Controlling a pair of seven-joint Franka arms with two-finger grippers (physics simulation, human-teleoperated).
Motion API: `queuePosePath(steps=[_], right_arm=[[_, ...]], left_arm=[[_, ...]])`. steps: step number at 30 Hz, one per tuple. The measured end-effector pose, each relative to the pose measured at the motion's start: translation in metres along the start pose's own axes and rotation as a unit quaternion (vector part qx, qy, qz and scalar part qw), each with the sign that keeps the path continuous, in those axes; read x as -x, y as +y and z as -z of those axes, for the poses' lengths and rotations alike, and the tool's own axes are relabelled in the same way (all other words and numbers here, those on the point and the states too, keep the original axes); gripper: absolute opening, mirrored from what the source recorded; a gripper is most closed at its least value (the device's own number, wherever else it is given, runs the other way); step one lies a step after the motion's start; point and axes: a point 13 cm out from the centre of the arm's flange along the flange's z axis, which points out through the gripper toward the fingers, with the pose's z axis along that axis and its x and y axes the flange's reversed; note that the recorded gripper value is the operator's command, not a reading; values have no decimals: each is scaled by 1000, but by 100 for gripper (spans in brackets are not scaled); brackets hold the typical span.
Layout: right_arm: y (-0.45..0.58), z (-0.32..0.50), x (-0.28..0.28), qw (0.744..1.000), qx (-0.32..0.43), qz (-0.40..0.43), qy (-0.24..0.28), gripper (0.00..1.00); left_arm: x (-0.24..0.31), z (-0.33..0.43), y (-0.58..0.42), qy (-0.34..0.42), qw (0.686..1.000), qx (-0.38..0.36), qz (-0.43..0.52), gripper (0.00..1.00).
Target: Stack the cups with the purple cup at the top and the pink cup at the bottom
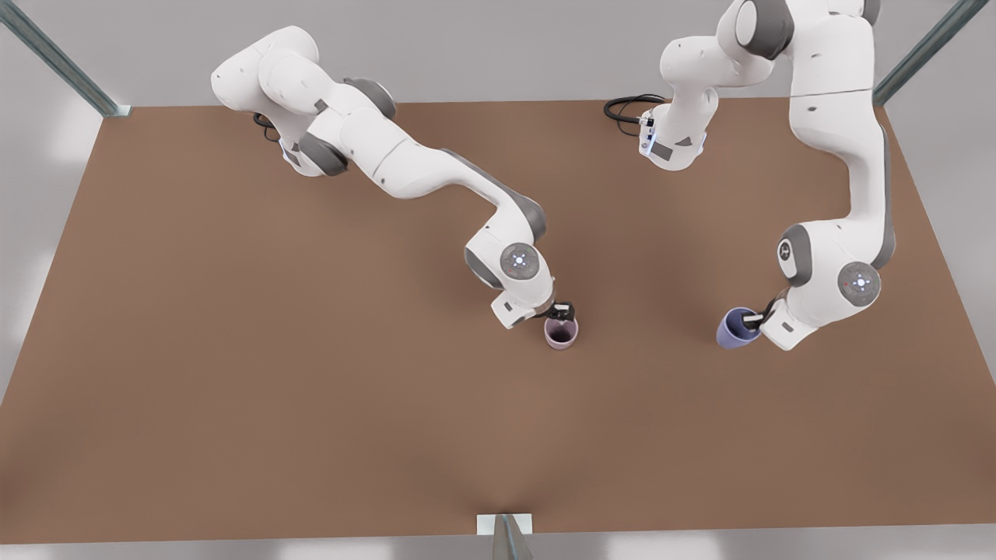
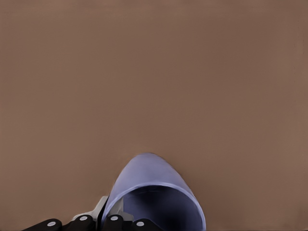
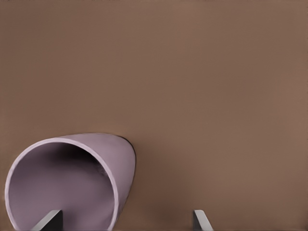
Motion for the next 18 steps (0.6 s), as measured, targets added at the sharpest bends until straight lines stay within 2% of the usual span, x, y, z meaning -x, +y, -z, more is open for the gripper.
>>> queuePosePath(steps=[2,4,7,10,12,14,17,18], right_arm=[[-2,2,1,1000,-3,-2,-1,100],[-12,52,48,999,14,-25,-23,100],[-94,211,181,991,36,-89,-89,100],[-237,355,248,980,-3,-140,-139,100],[-322,415,251,976,-34,-161,-144,100],[-416,448,233,972,-64,-191,-125,100],[-506,467,193,970,-94,-203,-92,100],[-517,464,203,972,-96,-198,-81,100]], left_arm=[[9,32,-32,-9,1000,-13,-4,21],[14,59,-70,-10,1000,-24,-12,21],[8,77,-114,5,999,-36,-13,21],[1,89,-194,12,999,-35,-36,21],[5,96,-278,11,997,-29,-66,21],[8,93,-342,17,997,-23,-75,21],[1,80,-375,32,998,-17,-48,21],[0,74,-376,35,999,-15,-34,21]])
